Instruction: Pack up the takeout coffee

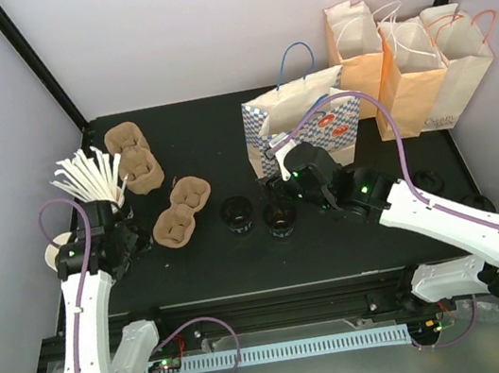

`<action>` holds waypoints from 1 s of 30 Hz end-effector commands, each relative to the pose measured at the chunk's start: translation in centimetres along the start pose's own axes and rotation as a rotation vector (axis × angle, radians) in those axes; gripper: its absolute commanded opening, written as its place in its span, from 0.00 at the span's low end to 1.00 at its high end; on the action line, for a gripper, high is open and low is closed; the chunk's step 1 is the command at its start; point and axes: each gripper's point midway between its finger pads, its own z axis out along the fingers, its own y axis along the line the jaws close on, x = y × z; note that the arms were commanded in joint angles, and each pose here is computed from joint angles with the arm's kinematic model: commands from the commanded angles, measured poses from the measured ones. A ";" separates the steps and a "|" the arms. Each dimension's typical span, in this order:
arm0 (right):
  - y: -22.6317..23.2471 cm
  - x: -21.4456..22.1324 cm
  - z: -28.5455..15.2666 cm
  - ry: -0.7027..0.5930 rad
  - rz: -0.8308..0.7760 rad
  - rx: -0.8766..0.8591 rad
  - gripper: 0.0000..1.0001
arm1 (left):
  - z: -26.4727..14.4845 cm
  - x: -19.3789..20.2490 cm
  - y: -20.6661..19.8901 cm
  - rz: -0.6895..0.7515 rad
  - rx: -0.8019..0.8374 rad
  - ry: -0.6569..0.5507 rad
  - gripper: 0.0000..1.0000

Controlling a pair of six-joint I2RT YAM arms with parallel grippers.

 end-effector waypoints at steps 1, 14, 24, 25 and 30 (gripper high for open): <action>0.1 -0.7 -0.3 -0.024 0.026 -0.009 0.69 | -0.3 2.4 1.0 -0.013 -0.016 0.108 0.02; -0.4 -0.4 -0.8 -0.029 0.028 0.005 0.68 | 3.0 5.5 2.8 -0.028 -0.069 0.214 0.06; -0.6 -0.4 -1.1 -0.034 0.017 0.011 0.67 | 4.1 5.7 3.3 -0.009 -0.099 0.215 0.21; -0.6 -0.4 -1.1 -0.034 0.017 0.012 0.67 | 4.2 5.8 3.4 -0.012 -0.099 0.215 0.21; -0.6 -0.6 -1.2 -0.038 0.020 0.010 0.67 | 3.5 5.4 2.6 0.007 -0.066 0.208 0.40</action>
